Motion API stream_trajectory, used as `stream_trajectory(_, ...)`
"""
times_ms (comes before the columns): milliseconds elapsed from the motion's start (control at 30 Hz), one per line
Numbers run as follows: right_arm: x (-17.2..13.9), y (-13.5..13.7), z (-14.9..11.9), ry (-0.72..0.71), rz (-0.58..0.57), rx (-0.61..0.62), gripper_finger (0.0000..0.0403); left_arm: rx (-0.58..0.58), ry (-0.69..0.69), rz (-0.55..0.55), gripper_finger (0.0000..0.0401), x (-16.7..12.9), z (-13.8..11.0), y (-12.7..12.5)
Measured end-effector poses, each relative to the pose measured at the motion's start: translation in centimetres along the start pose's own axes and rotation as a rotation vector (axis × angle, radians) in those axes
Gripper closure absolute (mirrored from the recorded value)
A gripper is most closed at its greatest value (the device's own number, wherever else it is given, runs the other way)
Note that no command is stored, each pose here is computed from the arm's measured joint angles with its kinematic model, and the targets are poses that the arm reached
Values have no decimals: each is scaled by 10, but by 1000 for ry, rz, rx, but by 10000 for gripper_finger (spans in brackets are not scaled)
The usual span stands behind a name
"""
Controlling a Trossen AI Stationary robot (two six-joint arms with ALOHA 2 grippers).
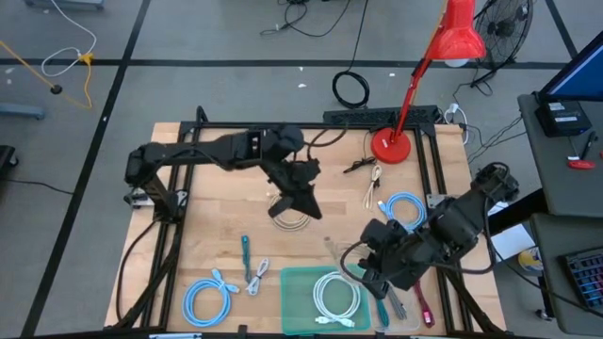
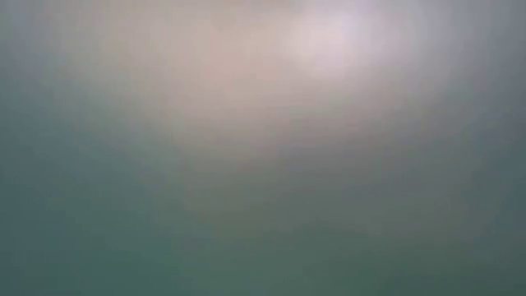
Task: Pick & Place USB Port
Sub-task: Put the left brown hdmi cable into the green bin
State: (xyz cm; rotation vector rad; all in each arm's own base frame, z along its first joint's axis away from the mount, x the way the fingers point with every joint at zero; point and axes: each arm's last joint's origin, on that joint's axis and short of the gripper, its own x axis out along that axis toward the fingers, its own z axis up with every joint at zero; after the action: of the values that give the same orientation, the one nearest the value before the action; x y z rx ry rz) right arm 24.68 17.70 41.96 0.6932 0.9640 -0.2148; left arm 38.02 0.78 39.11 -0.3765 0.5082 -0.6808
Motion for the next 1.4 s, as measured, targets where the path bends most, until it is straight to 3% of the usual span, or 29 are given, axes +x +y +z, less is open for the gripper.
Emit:
stream_trajectory(167,-1,-1,-7,2,-37,21,386,73,-28,-30,397,8,-1,-4)
stream_trajectory(333,-2,-2,-11,40,-46,24,386,260,-52,6,399,14,0,-12)
stream_trajectory(467,-1,-1,-9,31,-33,23,386,157,-78,29,373,20,2,-18)
stream_trajectory(633,0,-1,-6,24,-27,23,386,167,-95,81,308,31,1,-30)
stream_trajectory(967,0,11,1,-5,116,-12,386,91,-107,31,186,51,-1,-30)
stream_trajectory(1400,35,24,7,74,136,-42,386,-4,-87,-97,169,79,-7,-21)
